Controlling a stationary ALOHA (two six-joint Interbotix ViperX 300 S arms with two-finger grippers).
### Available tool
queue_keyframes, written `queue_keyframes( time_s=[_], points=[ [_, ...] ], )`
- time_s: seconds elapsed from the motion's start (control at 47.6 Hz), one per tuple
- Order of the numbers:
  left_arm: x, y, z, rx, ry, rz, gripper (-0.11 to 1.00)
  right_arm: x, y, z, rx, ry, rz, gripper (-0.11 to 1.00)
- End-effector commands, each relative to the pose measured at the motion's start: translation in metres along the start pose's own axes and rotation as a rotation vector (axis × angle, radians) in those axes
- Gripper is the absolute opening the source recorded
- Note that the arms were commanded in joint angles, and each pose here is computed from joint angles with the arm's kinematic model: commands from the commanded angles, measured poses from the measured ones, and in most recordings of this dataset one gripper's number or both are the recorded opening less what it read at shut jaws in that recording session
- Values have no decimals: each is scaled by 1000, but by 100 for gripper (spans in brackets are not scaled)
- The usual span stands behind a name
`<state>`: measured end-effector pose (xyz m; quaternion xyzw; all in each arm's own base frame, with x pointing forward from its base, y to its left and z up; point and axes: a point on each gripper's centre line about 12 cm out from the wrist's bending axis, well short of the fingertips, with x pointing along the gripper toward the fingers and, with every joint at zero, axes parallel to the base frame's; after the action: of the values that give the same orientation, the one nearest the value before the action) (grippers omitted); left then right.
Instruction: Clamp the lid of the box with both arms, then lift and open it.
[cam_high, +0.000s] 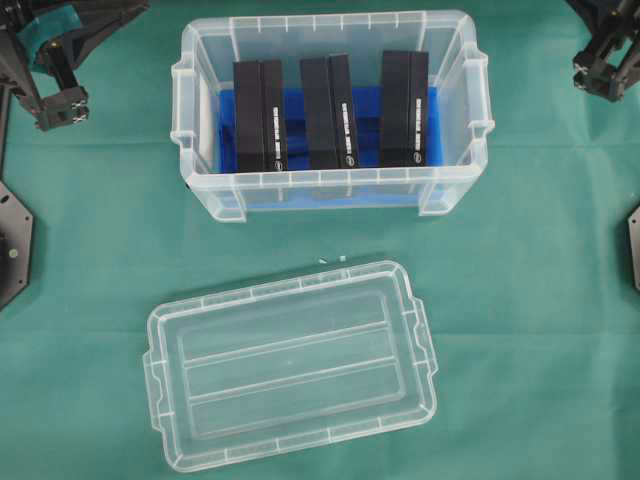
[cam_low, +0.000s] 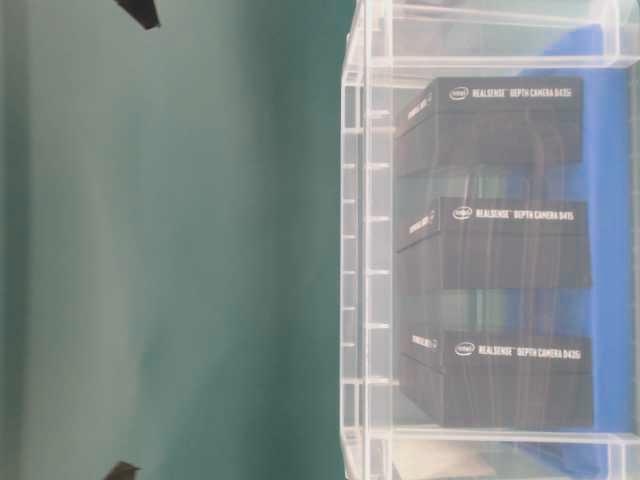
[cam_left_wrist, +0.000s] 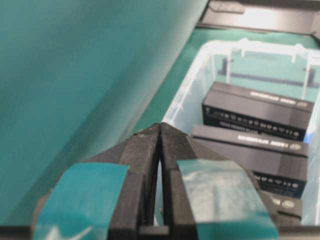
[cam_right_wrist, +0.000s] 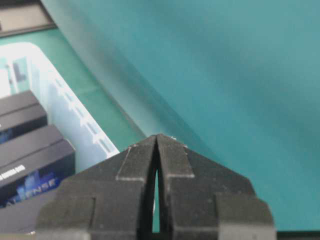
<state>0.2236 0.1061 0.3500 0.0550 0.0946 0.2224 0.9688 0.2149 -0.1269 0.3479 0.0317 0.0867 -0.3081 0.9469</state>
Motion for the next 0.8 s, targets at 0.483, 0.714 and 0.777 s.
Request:
queue_keyframes(
  time_s=[0.483, 0.714, 0.777],
  points=[
    [1, 5, -22, -84, -15, 19, 1, 1, -1, -5, -2, -8, 14, 0],
    [-6, 5, -19, -85, -36, 21, 1, 2, -2, -6, -1, -6, 14, 0],
    [-8, 5, -18, -85, -41, 22, 1, 2, -2, -6, 1, -5, 13, 0]
  ],
)
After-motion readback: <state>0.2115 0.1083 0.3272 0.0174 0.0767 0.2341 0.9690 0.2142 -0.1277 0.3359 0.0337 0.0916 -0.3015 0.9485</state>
